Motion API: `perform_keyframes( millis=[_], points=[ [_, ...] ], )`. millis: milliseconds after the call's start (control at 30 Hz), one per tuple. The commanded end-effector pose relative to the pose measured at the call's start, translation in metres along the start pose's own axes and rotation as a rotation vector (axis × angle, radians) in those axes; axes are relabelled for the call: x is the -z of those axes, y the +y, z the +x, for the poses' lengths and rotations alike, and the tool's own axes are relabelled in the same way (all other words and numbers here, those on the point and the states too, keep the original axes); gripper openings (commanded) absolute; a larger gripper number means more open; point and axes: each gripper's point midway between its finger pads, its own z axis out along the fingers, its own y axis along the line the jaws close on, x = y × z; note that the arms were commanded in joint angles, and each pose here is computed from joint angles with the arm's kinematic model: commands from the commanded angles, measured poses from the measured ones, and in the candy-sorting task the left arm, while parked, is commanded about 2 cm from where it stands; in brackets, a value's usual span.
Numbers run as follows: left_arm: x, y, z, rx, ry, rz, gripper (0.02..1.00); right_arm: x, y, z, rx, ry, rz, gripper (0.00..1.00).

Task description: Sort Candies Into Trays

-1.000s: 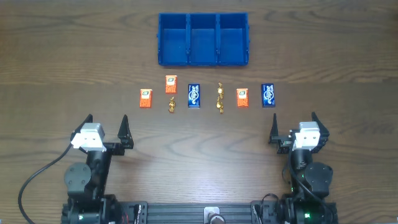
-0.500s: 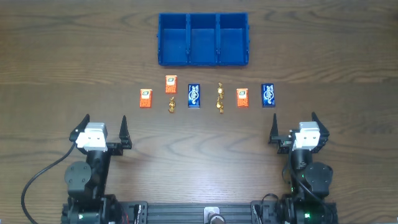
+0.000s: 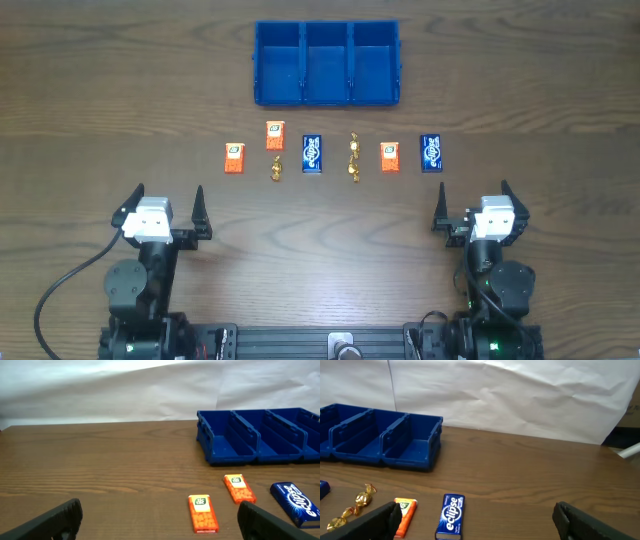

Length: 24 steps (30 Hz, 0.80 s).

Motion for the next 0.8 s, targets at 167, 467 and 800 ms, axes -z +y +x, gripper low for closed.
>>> perform_keyframes(
  millis=[167,467,800],
  points=[
    [-0.002,0.001,0.019,-0.014,0.058,-0.002,0.998,0.000,-0.001,0.002,0.014,-0.001,0.009,0.998],
    [-0.002,-0.001,0.019,-0.018,0.057,0.007,0.967,0.000,-0.001,0.002,0.014,-0.001,0.009,0.998],
    [-0.020,-0.034,-0.105,0.046,0.260,0.130,0.998,0.000,-0.002,0.002,0.014,-0.001,0.009,0.998]
  ],
)
